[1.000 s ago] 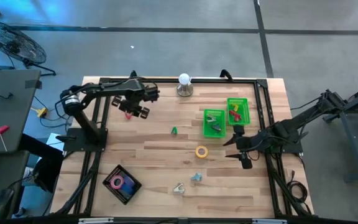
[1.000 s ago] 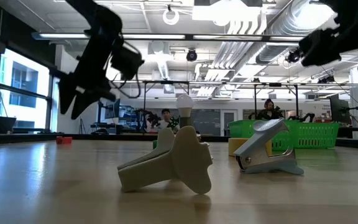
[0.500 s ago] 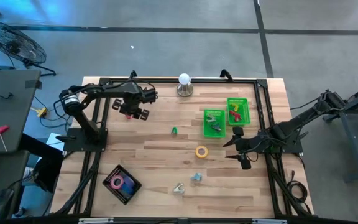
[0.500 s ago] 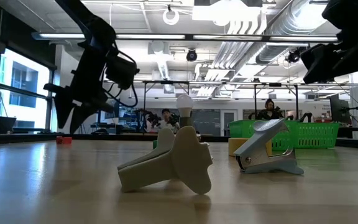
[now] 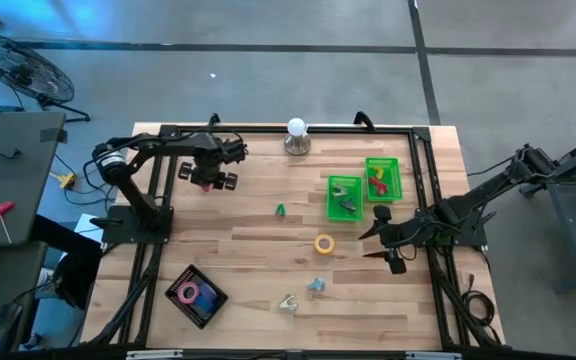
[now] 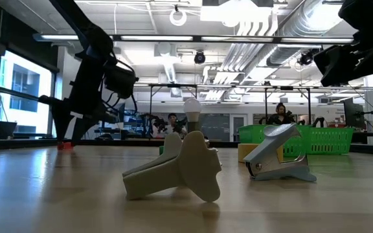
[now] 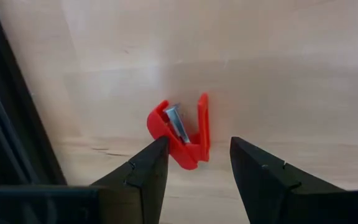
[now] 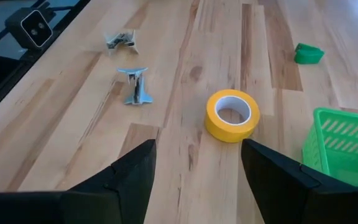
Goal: Pick and place Stapler, Stapler remover, tape
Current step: Put the red stapler into the right green basket
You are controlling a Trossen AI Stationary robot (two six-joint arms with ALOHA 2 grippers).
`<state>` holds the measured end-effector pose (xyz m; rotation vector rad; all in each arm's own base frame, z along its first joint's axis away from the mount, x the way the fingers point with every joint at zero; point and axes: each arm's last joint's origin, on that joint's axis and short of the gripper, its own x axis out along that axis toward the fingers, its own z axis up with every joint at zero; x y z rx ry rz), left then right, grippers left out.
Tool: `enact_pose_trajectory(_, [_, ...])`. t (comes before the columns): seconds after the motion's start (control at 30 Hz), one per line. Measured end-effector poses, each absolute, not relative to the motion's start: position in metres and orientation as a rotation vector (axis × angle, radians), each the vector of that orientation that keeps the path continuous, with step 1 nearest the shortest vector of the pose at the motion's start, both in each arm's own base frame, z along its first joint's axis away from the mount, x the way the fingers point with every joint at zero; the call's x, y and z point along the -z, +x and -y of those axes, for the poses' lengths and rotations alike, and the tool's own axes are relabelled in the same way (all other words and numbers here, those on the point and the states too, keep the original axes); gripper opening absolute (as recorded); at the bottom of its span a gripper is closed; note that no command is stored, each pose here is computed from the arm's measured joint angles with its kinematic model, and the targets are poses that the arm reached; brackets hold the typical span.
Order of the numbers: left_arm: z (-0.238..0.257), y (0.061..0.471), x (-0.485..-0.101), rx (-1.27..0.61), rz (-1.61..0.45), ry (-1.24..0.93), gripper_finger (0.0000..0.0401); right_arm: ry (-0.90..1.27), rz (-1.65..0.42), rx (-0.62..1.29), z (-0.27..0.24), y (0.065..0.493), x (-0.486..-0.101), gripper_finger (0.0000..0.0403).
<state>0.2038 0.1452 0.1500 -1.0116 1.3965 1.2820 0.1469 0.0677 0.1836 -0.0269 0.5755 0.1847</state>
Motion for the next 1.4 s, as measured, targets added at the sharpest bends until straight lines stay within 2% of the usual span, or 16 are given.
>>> enact_pose_trajectory(0.2, [-0.143, 0.196, -0.141, -1.36, -1.405, -0.894, 0.0164, -0.034, -0.575, -0.183, -0.068, 0.147, -0.184, 0.0228])
enact_pose_trajectory(0.3, [-0.143, 0.194, -0.139, -1.379, -1.409, -0.861, 0.015, -0.035, -0.574, -0.183, -0.068, 0.147, -0.184, 0.0228])
enact_pose_trajectory(0.4, [-0.142, 0.191, -0.136, -1.362, -1.439, -0.813, 0.0107, -0.034, -0.575, -0.183, -0.068, 0.147, -0.184, 0.0228])
enact_pose_trajectory(0.5, [-0.14, 0.188, -0.133, -1.351, -1.472, -0.768, 0.0036, -0.03, -0.574, -0.181, -0.068, 0.147, -0.184, 0.0228])
enact_pose_trajectory(0.57, [-0.139, 0.186, -0.131, -1.34, -1.482, -0.751, 0.0012, -0.03, -0.575, -0.182, -0.068, 0.147, -0.184, 0.0228])
enact_pose_trajectory(1.1, [-0.131, 0.19, -0.127, -1.326, -1.489, -0.687, 0.0001, -0.023, -0.576, -0.183, -0.068, 0.147, -0.184, 0.0228])
enact_pose_trajectory(1.27, [-0.122, 0.202, -0.145, -1.271, -1.55, -0.646, 0.0, -0.024, -0.575, -0.183, -0.068, 0.147, -0.184, 0.0228])
enact_pose_trajectory(1.4, [-0.116, 0.217, -0.168, -1.234, -1.494, -0.593, 0.0, -0.023, -0.561, -0.178, -0.068, 0.148, -0.185, 0.0228])
